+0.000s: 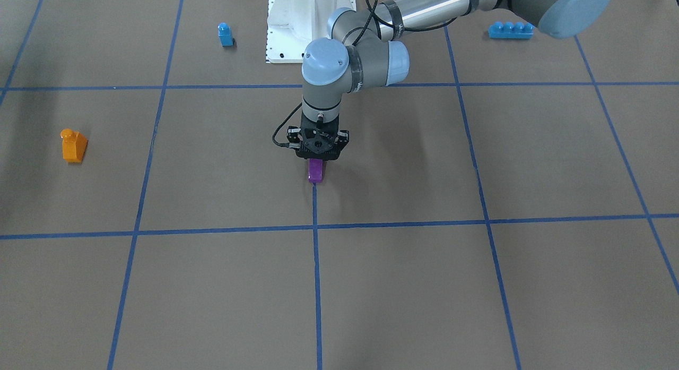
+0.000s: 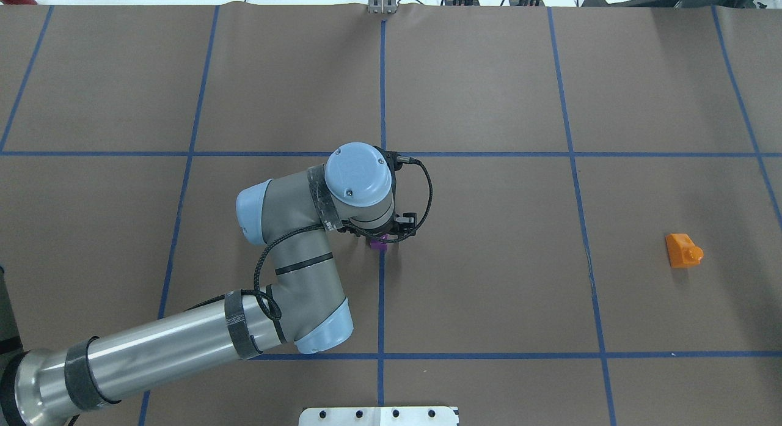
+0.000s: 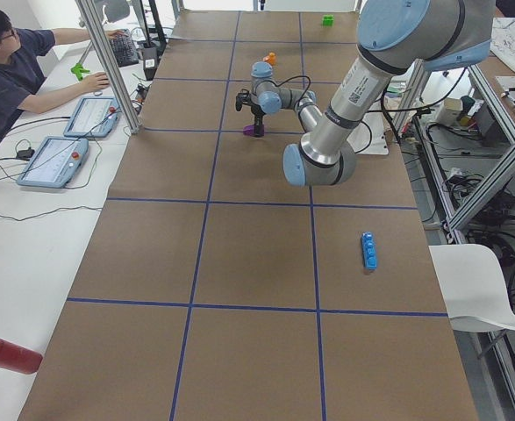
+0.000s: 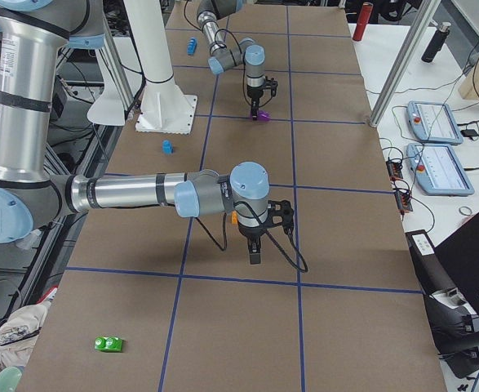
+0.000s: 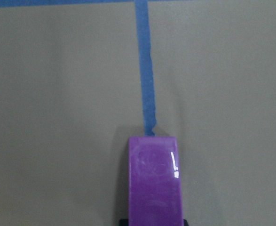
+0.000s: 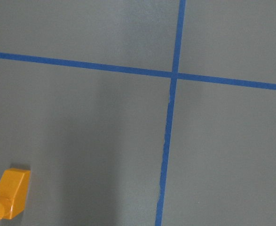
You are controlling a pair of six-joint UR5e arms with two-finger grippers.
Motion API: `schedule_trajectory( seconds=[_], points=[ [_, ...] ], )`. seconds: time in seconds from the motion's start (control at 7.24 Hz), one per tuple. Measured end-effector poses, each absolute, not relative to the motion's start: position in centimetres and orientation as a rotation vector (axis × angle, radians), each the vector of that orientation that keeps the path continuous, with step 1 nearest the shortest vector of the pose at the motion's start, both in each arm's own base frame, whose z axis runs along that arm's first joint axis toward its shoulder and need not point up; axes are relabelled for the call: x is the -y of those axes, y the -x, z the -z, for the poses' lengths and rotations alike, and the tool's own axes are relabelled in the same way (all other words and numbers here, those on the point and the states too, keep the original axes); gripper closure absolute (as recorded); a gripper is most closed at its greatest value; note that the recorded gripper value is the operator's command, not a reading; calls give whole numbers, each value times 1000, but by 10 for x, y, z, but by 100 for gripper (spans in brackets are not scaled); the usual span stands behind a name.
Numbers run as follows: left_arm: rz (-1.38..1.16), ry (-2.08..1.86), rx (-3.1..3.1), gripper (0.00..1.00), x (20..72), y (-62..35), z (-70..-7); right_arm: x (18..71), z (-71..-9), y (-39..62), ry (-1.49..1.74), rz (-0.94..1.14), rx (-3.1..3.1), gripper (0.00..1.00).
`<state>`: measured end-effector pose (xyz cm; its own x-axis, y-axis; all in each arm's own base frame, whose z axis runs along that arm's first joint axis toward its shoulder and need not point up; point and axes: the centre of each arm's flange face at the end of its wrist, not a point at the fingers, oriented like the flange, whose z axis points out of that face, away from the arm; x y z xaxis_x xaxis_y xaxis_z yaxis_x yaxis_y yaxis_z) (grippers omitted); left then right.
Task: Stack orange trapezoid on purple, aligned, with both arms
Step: 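Set the purple block down and open the left gripper, then retract the left arm while the right gripper moves toward the orange block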
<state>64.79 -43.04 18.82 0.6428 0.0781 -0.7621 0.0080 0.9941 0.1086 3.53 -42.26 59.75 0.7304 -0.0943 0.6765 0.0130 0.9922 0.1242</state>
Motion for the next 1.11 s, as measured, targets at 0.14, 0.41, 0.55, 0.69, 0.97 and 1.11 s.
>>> schedule_trajectory(
  seconds=[0.14,0.41,0.55,0.69,0.97,1.11],
  points=[
    [-36,-106,-867,1,435,-642,-186,423,-598,-35,-114,61,751,0],
    [-78,-113,-827,1,443,-594,-161,423,-592,-29,-130,65,756,0],
    [-132,-128,-792,1,440,-548,-148,424,-584,-20,-125,50,764,0],
    [-188,-151,-764,1,434,-489,-154,424,-569,-1,-107,21,775,0],
    [-304,-170,-756,1,445,-362,-208,420,-539,50,-77,-30,811,0],
    [-366,-166,-769,1,463,-299,-242,416,-532,76,-73,-49,830,0]
  ],
)
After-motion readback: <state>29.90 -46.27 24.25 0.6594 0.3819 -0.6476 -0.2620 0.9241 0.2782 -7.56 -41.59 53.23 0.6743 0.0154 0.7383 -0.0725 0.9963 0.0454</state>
